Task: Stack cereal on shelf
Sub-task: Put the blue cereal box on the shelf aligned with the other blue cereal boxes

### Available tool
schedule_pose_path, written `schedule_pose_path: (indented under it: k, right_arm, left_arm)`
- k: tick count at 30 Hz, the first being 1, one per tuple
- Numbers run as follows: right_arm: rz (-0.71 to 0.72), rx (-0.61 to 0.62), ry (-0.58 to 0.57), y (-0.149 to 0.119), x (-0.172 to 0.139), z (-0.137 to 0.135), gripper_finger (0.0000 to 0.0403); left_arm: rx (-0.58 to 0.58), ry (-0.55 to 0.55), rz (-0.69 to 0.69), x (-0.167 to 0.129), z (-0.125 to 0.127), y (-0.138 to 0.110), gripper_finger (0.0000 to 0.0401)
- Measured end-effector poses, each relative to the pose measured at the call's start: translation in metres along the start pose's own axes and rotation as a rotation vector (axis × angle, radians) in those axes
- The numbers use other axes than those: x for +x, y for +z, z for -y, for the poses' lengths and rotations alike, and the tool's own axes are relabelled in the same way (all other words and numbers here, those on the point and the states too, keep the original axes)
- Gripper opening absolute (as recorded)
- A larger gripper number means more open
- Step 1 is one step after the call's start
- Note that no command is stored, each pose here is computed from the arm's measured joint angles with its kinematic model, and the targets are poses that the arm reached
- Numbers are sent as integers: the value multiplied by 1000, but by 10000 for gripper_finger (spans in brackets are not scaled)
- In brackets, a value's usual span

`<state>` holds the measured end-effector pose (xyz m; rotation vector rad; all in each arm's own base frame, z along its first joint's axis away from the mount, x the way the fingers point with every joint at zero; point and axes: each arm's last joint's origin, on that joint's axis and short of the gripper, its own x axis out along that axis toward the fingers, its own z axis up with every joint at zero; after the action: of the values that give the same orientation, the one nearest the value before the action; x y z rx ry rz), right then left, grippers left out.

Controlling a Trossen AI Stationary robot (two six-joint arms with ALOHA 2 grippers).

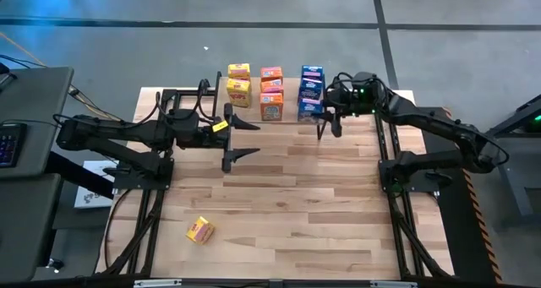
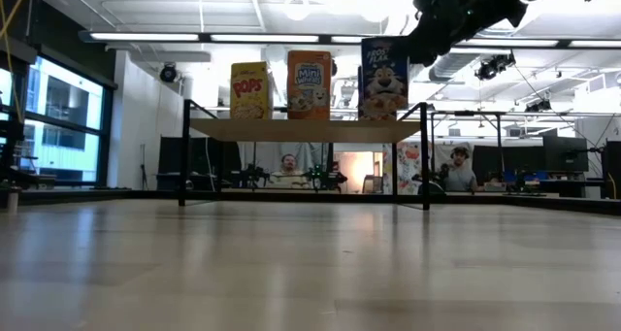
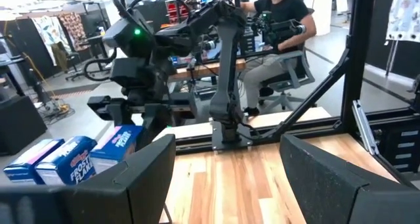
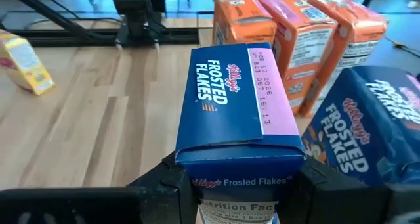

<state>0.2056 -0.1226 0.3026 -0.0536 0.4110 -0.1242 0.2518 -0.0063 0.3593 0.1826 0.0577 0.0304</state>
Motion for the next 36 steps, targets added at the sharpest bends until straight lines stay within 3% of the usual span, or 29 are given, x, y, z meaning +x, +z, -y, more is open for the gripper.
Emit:
schedule_pose_path:
  k: [9, 36]
  right_arm:
    - [-6, -24, 24, -5, 2, 8, 137]
    - [-24, -21, -41, -8, 8, 17, 137]
  left_arm:
    - [-4, 82, -14, 0, -8, -1, 266]
    - [-5, 82, -14, 1, -8, -1, 266]
